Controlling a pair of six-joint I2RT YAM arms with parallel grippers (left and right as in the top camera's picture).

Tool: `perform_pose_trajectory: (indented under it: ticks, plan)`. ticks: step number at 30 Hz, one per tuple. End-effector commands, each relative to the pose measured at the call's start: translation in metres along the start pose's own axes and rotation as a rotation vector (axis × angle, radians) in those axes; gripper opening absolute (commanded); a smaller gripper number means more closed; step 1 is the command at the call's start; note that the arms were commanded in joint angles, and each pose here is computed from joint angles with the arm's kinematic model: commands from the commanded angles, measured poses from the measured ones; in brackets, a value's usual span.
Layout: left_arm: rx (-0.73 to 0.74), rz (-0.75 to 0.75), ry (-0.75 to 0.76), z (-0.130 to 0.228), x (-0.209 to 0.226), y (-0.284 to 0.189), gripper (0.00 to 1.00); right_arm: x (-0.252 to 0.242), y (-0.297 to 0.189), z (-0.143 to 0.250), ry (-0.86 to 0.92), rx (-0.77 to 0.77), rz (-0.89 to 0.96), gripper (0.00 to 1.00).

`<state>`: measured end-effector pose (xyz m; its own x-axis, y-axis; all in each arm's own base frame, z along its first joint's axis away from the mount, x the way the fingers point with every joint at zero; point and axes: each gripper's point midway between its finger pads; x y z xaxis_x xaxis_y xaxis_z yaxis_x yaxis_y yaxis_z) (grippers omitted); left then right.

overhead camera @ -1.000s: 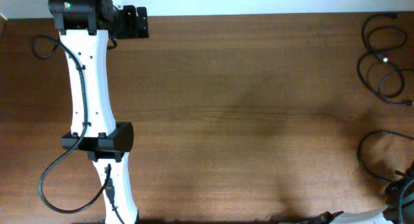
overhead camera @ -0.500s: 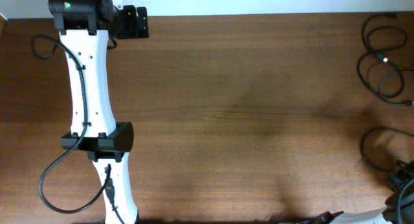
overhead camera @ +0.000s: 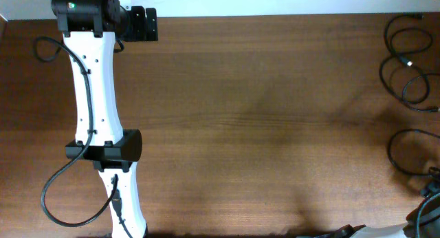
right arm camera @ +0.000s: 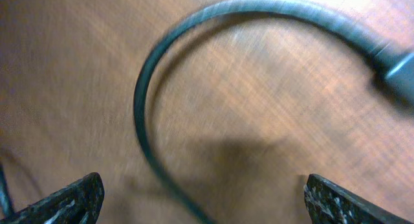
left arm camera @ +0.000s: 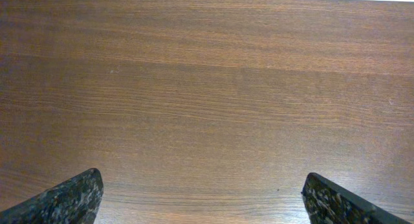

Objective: Untangle cables

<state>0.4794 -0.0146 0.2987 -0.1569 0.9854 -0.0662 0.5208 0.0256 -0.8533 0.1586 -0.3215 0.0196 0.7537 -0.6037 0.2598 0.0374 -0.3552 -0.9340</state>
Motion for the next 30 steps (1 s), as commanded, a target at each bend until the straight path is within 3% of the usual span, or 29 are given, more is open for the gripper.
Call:
perform_pose_trajectory:
  ticks: [1,9,17,21,22,23,25,26,30]
  plan:
    - [-0.004,0.011,0.014,0.0,-0.001,-0.003,0.99,-0.016,-0.004,-0.033,0.024,-0.152,0.06,0.99]
    - [-0.004,0.012,0.015,0.0,-0.001,-0.003,0.99,-0.037,0.026,-0.033,0.03,-0.166,0.164,0.99]
    - [-0.003,0.021,0.031,0.002,-0.01,-0.004,0.99,0.009,0.021,-0.048,0.015,-0.209,-0.002,0.99]
    - [-0.002,0.028,0.041,0.003,-0.016,-0.004,0.99,-0.003,0.04,-0.041,0.002,-0.191,0.053,0.95]
    - [-0.002,0.028,0.041,0.003,-0.016,-0.004,0.99,-0.01,0.049,-0.037,-0.006,-0.177,0.083,0.9]
    - [-0.002,0.027,0.041,0.003,-0.016,-0.004,0.99,-0.014,0.054,-0.035,-0.011,-0.17,0.101,0.8]
    - [-0.001,0.031,0.048,0.004,-0.019,-0.004,0.99,-0.018,0.056,-0.033,-0.038,-0.164,0.116,0.23]
    - [-0.001,0.032,0.049,0.004,-0.02,-0.004,0.99,-0.017,0.056,-0.033,-0.055,-0.163,0.116,0.04]
    - [-0.001,0.03,0.048,0.004,-0.019,-0.004,0.99,-0.007,0.044,-0.033,-0.069,-0.164,0.083,0.04]
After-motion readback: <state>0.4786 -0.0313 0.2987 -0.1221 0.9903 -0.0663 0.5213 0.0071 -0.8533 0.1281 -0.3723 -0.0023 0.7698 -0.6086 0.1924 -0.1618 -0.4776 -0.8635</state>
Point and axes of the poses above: each gripper's point midway between its finger pads, its own y axis out along the fingers, its own x axis along the line the jaws close on, z = x × y, and after that the axes turned 8 degrees about -y, right-handed
